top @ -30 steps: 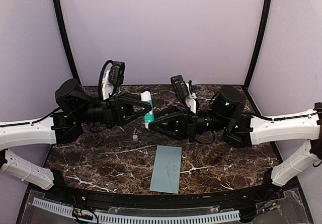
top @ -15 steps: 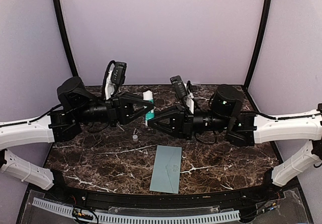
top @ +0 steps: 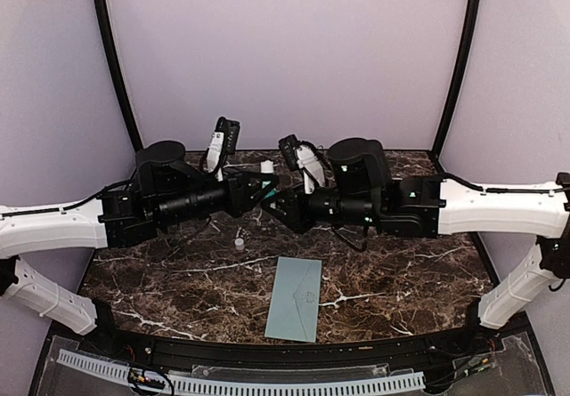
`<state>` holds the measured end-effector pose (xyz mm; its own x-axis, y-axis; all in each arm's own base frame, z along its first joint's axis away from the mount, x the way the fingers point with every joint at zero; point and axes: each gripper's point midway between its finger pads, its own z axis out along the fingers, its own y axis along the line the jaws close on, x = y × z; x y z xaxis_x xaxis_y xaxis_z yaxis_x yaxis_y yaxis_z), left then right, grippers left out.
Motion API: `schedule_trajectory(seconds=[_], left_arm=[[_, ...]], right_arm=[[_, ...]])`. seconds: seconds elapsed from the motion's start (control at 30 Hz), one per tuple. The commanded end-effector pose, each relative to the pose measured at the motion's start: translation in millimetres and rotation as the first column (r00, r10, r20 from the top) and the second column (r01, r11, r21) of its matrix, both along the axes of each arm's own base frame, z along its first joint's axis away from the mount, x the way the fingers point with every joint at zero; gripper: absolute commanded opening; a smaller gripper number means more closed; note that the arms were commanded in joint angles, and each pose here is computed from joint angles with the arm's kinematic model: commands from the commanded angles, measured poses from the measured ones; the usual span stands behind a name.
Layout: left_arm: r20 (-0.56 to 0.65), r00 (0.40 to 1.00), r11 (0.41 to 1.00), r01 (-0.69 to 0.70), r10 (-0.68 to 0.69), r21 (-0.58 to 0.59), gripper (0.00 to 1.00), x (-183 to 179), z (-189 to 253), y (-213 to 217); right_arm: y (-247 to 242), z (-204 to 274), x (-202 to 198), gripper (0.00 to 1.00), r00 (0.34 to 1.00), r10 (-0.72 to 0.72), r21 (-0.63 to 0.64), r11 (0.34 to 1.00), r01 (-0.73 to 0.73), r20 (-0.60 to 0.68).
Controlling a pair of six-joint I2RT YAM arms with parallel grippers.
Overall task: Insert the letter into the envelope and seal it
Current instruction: Screw the solid glue.
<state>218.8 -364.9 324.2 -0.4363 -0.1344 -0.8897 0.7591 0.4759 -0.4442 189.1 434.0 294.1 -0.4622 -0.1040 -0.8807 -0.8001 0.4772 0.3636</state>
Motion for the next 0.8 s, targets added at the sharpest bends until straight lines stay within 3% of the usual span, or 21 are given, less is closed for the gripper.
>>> schedule_trajectory(seconds=[0.0, 0.23, 0.43, 0.6, 0.77], left_arm=[[-0.112, 0.994, 0.998, -0.002, 0.008, 0.056, 0.0, -10, -31, -18], [-0.144, 0.988, 0.998, -0.044, 0.052, 0.054, 0.0, -2, -40, -19], [-0.113, 0.992, 0.998, -0.049, 0.046, -0.025, 0.0, -4, -14, -4], [-0.088, 0.995, 0.992, 0.028, -0.039, -0.123, 0.0, -15, 15, 9], [-0.025, 0.982, 0.964, 0.177, -0.186, -0.197, 0.0, -38, 34, 13]], right_arm=[[4, 16, 35, 0.09, 0.97, -0.22, -0.027, 0.974, 0.224, 0.099], [12, 8, 37, 0.12, 0.961, -0.261, -0.05, 0.963, 0.266, 0.09], [-6, 28, 17, 0.38, 0.979, -0.182, 0.044, 0.983, 0.178, 0.091], [-25, 52, -16, 0.61, 0.993, 0.048, 0.196, 0.978, -0.068, 0.108], [-40, 63, -46, 0.67, 0.955, 0.277, 0.334, 0.895, -0.295, 0.103]])
